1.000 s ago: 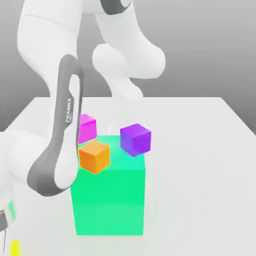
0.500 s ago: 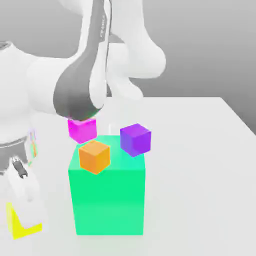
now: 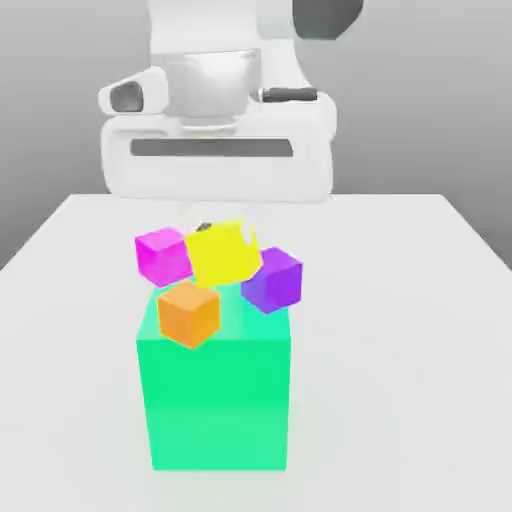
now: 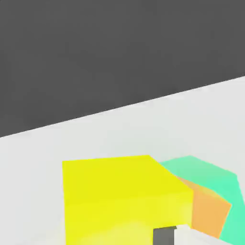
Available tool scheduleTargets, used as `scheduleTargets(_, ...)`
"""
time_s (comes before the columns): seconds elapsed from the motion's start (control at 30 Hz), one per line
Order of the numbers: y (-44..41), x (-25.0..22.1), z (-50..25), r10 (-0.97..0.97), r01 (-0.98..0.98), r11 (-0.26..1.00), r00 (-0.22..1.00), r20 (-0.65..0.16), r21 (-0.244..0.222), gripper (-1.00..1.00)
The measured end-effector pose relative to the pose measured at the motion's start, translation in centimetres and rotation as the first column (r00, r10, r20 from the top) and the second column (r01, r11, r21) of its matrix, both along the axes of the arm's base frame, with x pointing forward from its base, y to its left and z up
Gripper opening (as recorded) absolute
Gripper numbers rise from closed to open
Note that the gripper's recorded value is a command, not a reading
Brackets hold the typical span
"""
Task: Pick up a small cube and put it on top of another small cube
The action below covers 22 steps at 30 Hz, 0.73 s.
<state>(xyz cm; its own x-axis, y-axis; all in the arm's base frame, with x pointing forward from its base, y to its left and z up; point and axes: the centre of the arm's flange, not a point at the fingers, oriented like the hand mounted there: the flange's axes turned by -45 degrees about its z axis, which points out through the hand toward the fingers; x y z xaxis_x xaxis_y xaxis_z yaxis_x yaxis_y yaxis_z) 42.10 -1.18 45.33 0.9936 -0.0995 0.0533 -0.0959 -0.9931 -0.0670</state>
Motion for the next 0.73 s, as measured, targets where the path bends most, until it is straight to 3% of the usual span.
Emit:
scheduleTargets(0.17,3.3,-4.8,2.1,0.229,-0.229,0.974,0.973,0.007,-0.002,-1.00)
scheduleTargets(0.23,3.1,-5.9,0.3,0.245,-0.247,0.968,0.969,-0.038,-0.039,-1.00)
scheduleTargets(0.37,3.0,-6.3,-5.2,0.248,-0.251,0.966,0.967,-0.057,-0.055,-1.00)
scheduleTargets(0.4,3.0,-6.4,-6.0,0.249,-0.252,0.966,0.967,-0.058,-0.057,1.00)
scheduleTargets(0.6,3.0,-6.4,-6.4,0.249,-0.252,0.966,0.967,-0.059,-0.060,1.00)
scheduleTargets(0.73,3.0,-6.3,-2.4,0.249,-0.252,0.966,0.967,-0.059,-0.061,1.00)
